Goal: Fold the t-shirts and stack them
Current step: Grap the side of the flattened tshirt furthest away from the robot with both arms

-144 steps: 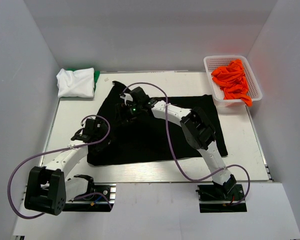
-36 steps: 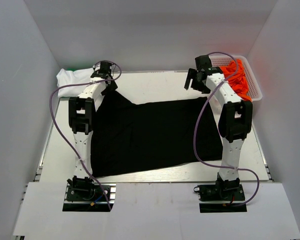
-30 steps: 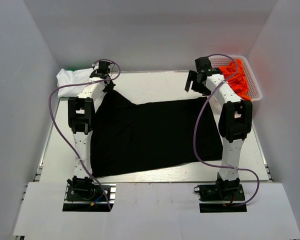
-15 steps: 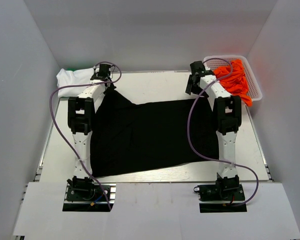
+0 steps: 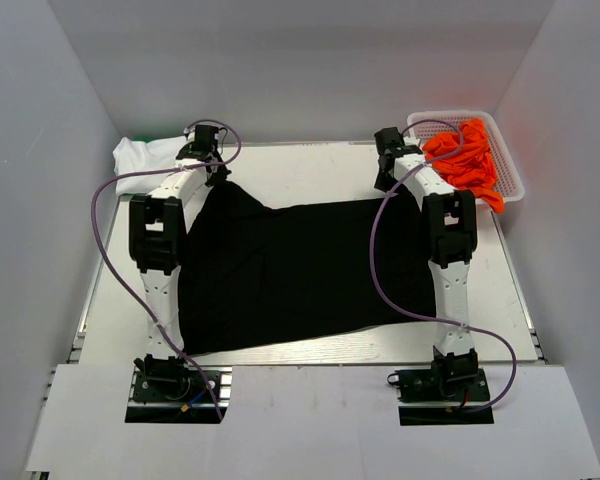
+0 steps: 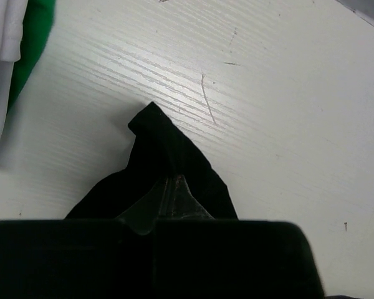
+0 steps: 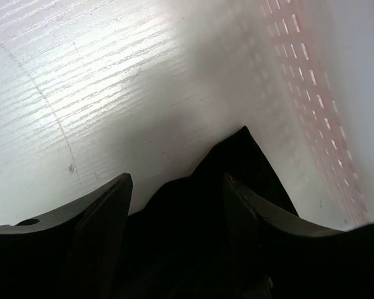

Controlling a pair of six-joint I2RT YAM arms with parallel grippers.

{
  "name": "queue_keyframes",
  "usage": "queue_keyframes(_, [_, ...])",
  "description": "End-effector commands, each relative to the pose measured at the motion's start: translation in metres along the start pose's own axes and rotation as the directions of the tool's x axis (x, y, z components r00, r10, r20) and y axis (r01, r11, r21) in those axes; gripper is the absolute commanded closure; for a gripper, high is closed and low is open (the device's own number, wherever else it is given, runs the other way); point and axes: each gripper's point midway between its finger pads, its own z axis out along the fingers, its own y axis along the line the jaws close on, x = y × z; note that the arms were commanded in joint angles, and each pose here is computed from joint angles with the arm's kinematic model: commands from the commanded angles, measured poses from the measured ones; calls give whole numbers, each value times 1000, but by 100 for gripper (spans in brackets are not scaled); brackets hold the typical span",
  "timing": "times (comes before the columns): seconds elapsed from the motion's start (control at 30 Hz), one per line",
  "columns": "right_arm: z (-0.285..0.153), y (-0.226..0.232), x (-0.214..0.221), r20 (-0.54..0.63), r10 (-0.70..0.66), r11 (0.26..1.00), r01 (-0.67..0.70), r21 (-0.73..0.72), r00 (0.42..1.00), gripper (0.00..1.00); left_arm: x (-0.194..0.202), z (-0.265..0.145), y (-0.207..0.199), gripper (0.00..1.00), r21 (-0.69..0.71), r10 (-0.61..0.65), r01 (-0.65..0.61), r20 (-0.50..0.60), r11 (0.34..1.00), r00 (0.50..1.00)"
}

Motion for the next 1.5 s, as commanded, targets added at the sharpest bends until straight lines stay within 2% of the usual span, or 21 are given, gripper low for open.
queue_keyframes(0.0, [4, -3, -5, 29, 36, 999, -37, 30, 999, 34, -39, -42, -11, 100, 53, -23, 19, 90, 998, 996])
queue_keyframes(0.13, [9, -2, 4, 11, 30, 999, -30, 30, 999, 34, -35, -46, -8, 100, 48, -21, 17, 83, 999, 996])
queue_keyframes(0.2, [12, 0, 3, 13, 32, 999, -32, 26, 999, 42, -34, -49, -9, 100, 56, -21, 17, 78, 998, 997])
queue_keyframes(0.27, [13, 2, 2, 13, 26, 999, -26, 21, 1000, 57, -34, -52, -8, 100, 57, -21, 17, 80, 998, 997])
queue_keyframes(0.33, [13, -1, -1, 21, 22, 999, -23, 31, 1000, 79, -38, -64, -8, 100, 60, -23, 18, 85, 998, 996])
queue_keyframes(0.43, [8, -4, -3, 25, 20, 999, -21, 36, 1000, 100, -35, -75, -1, 100, 45, -21, 17, 83, 999, 996])
queue_keyframes(0.67, [-23, -14, -19, 77, 24, 1000, -25, 18, 997, 100, -9, -127, 28, 100, -13, -41, 41, 23, 999, 999])
queue_keyframes(0.7, [-23, -16, -15, 71, 20, 1000, -22, 19, 997, 100, 8, -129, 37, 100, -35, -48, 48, -12, 998, 999])
queue_keyframes(0.73, [-24, -19, -12, 69, 13, 1000, -14, 24, 998, 100, 4, -148, 34, 100, 3, -66, 66, 3, 998, 998])
queue_keyframes(0.77, [-33, -21, -17, 92, 22, 1000, -23, 9, 995, 100, 18, -150, 40, 100, -2, -62, 62, -24, 998, 998])
queue_keyframes(0.87, [-42, -21, -17, 103, 7, 1000, -5, -21, 995, 100, 26, -167, 35, 100, 66, -78, 79, -30, 995, 997])
queue_keyframes(1.17, [-47, -28, -8, 86, -7, 1000, 8, -6, 996, 100, 33, -169, 31, 100, 73, -87, 91, -53, 993, 995])
queue_keyframes(1.33, [-49, -21, -6, 76, -14, 999, 18, -50, 997, 100, 28, -177, 30, 100, 74, -88, 91, -52, 993, 995])
queue_keyframes(1.47, [-67, -32, -8, 92, -2, 998, 7, -55, 996, 100, 34, -195, 45, 100, -1, -86, 86, -93, 996, 992])
